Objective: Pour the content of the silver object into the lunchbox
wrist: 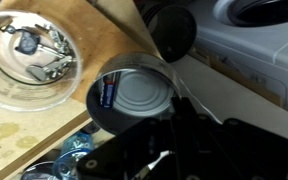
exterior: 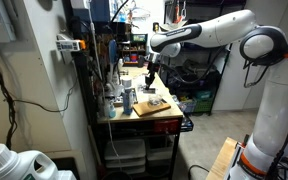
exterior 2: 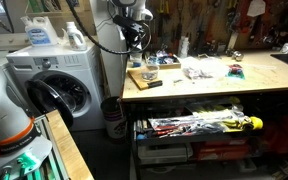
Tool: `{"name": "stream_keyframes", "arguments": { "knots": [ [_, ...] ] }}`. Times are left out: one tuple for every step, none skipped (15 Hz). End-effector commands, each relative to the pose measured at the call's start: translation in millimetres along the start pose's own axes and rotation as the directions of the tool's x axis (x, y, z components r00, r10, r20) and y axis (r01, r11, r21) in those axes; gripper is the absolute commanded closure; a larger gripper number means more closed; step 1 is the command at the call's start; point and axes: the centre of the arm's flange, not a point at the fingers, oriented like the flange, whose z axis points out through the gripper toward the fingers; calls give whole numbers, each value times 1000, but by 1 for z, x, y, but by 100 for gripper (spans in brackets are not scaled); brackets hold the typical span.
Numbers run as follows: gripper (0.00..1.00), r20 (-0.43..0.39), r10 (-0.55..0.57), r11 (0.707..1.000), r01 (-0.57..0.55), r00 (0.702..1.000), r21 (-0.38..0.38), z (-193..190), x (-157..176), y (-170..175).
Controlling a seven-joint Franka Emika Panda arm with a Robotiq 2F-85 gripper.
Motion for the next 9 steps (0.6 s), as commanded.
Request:
{"name": "stream_keyframes", "arguments": {
  "knots": [
    [99,-5,38,981,-37,999,190,1,-6,18],
    [99,-4,56,972,-53,998,230,3,-9,25],
    [99,-10,72,964,-67,997,258,4,-13,31],
    [99,-19,87,954,-78,996,290,3,-18,39],
    [99,-32,98,944,-83,995,320,2,-23,47],
    [99,-50,109,934,-85,993,348,0,-28,55],
    [99,-73,114,922,-78,991,379,-4,-33,63],
    [99,-94,120,912,-73,988,405,-6,-38,71],
    [99,-112,119,901,-60,987,430,-10,-43,78]
  ]
}}
